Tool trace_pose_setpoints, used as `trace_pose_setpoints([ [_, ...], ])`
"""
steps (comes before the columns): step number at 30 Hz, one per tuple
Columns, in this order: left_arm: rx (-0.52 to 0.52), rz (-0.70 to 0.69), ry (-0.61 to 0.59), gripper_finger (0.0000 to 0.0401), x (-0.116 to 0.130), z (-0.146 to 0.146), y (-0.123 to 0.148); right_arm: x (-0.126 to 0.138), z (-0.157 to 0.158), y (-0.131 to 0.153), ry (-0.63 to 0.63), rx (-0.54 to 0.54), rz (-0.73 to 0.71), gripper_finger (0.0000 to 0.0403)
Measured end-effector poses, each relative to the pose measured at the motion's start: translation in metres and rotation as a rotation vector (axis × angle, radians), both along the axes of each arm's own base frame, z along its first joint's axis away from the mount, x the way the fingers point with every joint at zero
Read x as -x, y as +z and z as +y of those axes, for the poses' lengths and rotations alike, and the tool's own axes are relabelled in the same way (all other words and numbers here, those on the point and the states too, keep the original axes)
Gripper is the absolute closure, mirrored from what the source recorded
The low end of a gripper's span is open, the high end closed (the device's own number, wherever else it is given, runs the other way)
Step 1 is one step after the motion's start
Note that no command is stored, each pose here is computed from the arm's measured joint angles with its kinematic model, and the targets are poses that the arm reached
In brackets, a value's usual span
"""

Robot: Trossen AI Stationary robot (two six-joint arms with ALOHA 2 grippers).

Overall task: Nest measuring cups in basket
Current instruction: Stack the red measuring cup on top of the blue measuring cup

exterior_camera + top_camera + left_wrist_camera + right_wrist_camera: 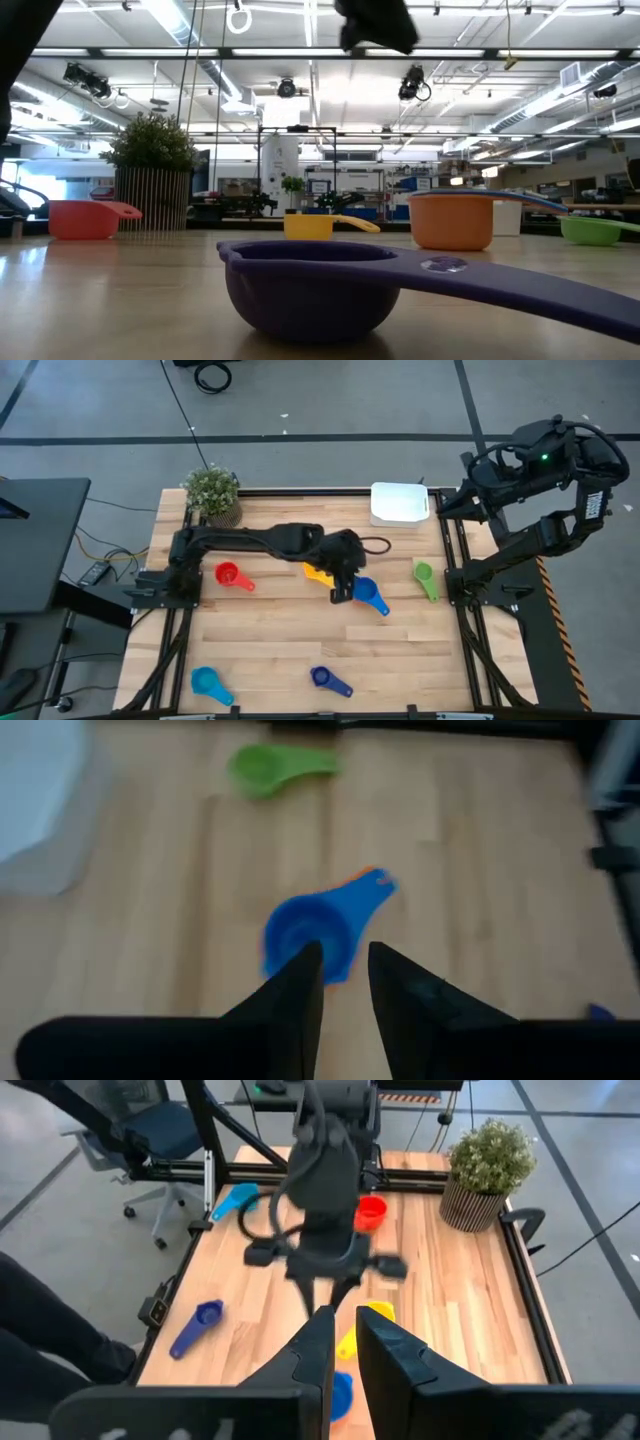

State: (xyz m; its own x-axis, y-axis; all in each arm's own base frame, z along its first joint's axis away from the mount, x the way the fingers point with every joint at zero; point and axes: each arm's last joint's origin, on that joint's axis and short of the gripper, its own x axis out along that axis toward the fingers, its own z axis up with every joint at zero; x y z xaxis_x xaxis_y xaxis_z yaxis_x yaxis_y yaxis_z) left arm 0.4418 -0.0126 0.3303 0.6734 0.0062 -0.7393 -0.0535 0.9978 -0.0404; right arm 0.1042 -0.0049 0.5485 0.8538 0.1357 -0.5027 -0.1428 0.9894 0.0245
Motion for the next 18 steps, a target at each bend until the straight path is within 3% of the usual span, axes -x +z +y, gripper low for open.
trace_pose_setpoints([
  [4,0.018,0.105,0.187,0.0312,0.02,0.004,0.006,-0.001,0.0,0.0,-0.008,-0.009,0.004,0.0351],
  [11,0.167,0.232,0.526,0.0312,0.047,0.003,0.011,-0.001,0.0,0.0,-0.008,-0.009,0.005,0.0351],
  [18,0.135,0.501,0.785,0.0313,0.079,-0.005,0.003,-0.001,0.0,0.0,-0.005,-0.004,0.004,0.0351],
])
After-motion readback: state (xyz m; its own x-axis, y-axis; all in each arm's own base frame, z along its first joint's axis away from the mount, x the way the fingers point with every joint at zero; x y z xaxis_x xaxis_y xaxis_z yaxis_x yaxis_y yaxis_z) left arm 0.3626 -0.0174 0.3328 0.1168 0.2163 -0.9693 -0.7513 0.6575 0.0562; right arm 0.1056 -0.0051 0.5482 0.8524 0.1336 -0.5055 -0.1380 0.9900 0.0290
